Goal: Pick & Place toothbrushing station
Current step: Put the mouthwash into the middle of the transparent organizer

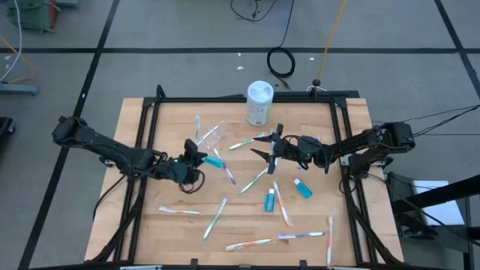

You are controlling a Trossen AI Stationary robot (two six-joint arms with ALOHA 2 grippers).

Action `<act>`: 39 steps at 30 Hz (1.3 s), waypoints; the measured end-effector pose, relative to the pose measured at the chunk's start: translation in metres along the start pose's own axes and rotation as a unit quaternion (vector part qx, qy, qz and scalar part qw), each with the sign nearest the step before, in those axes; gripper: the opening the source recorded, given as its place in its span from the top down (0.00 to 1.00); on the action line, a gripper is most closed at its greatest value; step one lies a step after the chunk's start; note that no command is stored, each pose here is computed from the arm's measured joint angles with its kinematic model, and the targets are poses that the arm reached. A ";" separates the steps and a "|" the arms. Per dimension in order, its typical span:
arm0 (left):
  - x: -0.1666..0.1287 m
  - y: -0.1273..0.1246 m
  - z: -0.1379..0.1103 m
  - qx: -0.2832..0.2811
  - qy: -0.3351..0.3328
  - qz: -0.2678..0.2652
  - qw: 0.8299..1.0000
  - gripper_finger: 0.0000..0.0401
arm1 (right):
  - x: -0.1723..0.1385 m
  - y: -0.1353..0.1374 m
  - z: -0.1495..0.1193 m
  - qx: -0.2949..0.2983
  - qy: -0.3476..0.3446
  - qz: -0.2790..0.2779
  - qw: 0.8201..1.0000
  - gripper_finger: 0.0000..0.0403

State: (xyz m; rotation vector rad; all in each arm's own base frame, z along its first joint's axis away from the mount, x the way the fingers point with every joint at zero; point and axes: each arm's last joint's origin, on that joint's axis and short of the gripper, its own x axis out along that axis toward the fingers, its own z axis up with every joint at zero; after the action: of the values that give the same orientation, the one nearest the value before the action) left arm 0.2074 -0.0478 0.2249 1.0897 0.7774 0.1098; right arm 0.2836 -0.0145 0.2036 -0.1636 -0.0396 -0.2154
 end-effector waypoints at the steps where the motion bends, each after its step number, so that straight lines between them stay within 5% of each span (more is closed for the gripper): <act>1: 0.000 0.003 0.000 0.027 0.006 0.010 1.000 0.74 | 0.000 0.000 0.000 0.000 0.000 0.000 1.000 0.55; 8: 0.007 0.014 -0.013 0.118 0.104 0.061 0.986 0.72 | 0.000 0.000 0.000 0.000 0.000 0.000 1.000 0.55; 19: 0.024 0.033 -0.038 0.277 0.190 0.034 0.942 0.72 | 0.000 0.000 0.000 0.000 0.000 0.000 1.000 0.55; 27: 0.031 0.037 -0.047 0.442 0.200 -0.017 0.874 0.72 | 0.000 0.000 0.000 -0.004 0.000 0.000 1.000 0.55; 39: 0.064 0.035 -0.046 0.454 0.248 -0.020 0.856 0.72 | 0.000 0.000 0.000 -0.004 0.001 0.000 1.000 0.55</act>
State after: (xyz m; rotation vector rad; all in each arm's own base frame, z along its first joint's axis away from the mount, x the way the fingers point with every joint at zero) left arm 0.2361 0.0324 0.2109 1.9858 1.3842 -0.0265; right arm 0.2836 -0.0145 0.2034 -0.1713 -0.0372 -0.2153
